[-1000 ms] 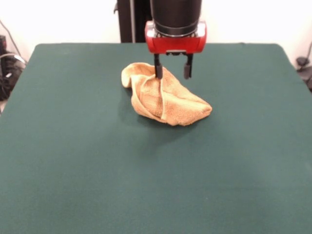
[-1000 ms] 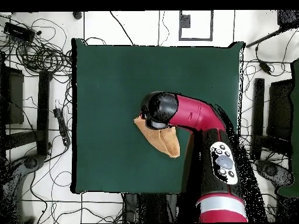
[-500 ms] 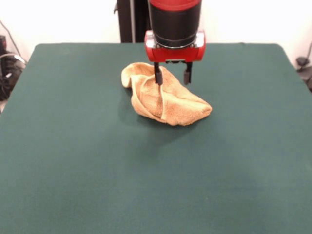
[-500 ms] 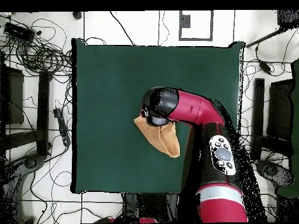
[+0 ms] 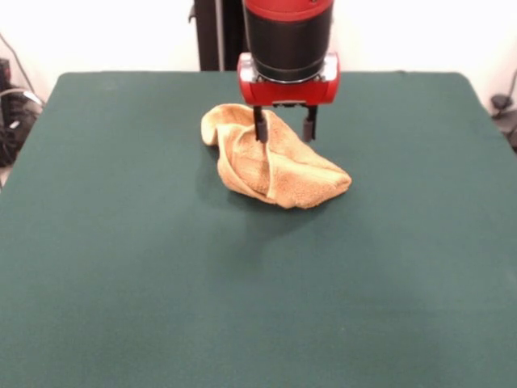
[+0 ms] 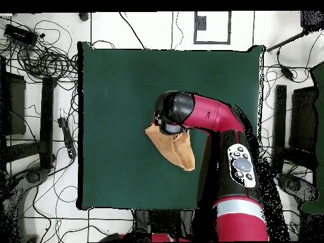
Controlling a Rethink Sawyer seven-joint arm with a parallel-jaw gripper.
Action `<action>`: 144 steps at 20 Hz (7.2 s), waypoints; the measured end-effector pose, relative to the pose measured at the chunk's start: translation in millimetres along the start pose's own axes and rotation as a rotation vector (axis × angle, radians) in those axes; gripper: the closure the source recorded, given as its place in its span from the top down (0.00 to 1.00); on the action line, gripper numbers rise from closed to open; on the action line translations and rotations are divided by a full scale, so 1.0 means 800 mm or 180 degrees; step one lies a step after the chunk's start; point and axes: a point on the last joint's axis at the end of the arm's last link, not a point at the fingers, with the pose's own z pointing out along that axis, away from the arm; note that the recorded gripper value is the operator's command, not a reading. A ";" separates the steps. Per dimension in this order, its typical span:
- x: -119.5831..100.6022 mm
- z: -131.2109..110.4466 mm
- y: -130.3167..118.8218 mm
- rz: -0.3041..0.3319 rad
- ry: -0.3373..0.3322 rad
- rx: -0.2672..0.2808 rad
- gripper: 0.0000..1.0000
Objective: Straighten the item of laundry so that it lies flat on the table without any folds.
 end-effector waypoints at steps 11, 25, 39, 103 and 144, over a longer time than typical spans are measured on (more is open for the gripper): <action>-0.016 -0.009 -0.004 -0.0016 0.0059 0.0011 1.00; -0.034 0.003 -0.007 -0.0016 0.0094 0.0005 1.00; -0.039 0.010 -0.007 -0.0019 0.0096 0.0006 1.00; -0.059 0.016 -0.007 -0.0185 0.0083 0.0154 1.00; -0.044 -0.064 0.002 -0.0227 -0.0119 0.0230 1.00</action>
